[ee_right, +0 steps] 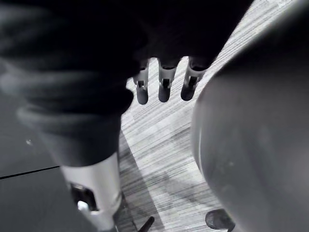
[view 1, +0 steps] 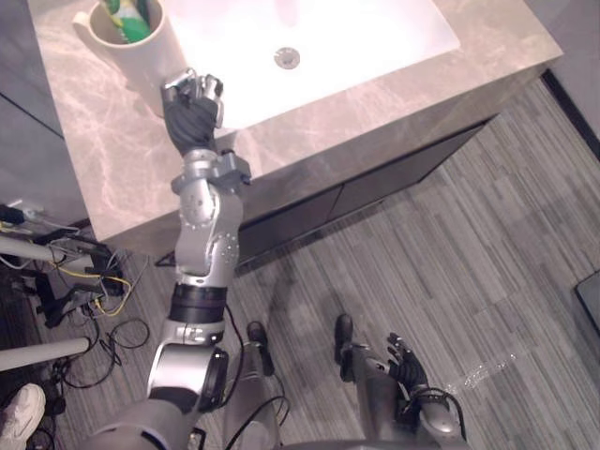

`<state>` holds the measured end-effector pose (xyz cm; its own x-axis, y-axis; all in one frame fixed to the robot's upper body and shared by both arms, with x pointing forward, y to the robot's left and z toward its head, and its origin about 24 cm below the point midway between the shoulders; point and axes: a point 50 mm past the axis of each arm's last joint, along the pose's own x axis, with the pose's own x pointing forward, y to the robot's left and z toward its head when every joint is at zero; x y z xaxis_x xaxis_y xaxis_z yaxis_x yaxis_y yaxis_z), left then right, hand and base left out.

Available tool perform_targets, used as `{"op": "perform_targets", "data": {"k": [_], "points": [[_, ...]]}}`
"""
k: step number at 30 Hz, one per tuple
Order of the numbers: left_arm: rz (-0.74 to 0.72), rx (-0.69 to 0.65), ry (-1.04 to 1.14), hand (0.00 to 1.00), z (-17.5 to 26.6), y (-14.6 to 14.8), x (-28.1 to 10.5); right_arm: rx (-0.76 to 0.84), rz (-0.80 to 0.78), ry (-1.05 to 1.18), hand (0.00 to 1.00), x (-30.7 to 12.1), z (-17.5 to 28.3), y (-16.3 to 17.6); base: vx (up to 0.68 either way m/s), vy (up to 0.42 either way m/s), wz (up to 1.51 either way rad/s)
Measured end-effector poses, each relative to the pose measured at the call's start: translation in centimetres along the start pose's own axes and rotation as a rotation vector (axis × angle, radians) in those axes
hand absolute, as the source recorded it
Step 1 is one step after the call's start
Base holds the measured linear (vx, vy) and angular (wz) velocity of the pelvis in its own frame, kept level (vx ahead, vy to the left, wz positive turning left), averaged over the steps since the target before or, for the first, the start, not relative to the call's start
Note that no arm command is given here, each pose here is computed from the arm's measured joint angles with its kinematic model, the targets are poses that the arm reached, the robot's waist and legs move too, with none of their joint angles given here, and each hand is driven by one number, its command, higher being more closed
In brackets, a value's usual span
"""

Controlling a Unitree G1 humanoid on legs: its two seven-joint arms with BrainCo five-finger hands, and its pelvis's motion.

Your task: Organize washtable

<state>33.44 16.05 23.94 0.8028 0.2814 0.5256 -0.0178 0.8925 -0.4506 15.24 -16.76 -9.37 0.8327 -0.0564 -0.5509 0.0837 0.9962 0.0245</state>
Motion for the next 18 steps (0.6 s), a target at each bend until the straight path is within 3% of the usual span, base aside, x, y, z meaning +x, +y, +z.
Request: {"op": "perform_targets", "data": {"k": [18], "points": [[0.002,-0.024,-0.027,1.0,1.2,-1.6,2.9,0.005,0.005,-0.011,0.0,0.0,0.2,0.0,-0.03,0.023,-0.01]]}}
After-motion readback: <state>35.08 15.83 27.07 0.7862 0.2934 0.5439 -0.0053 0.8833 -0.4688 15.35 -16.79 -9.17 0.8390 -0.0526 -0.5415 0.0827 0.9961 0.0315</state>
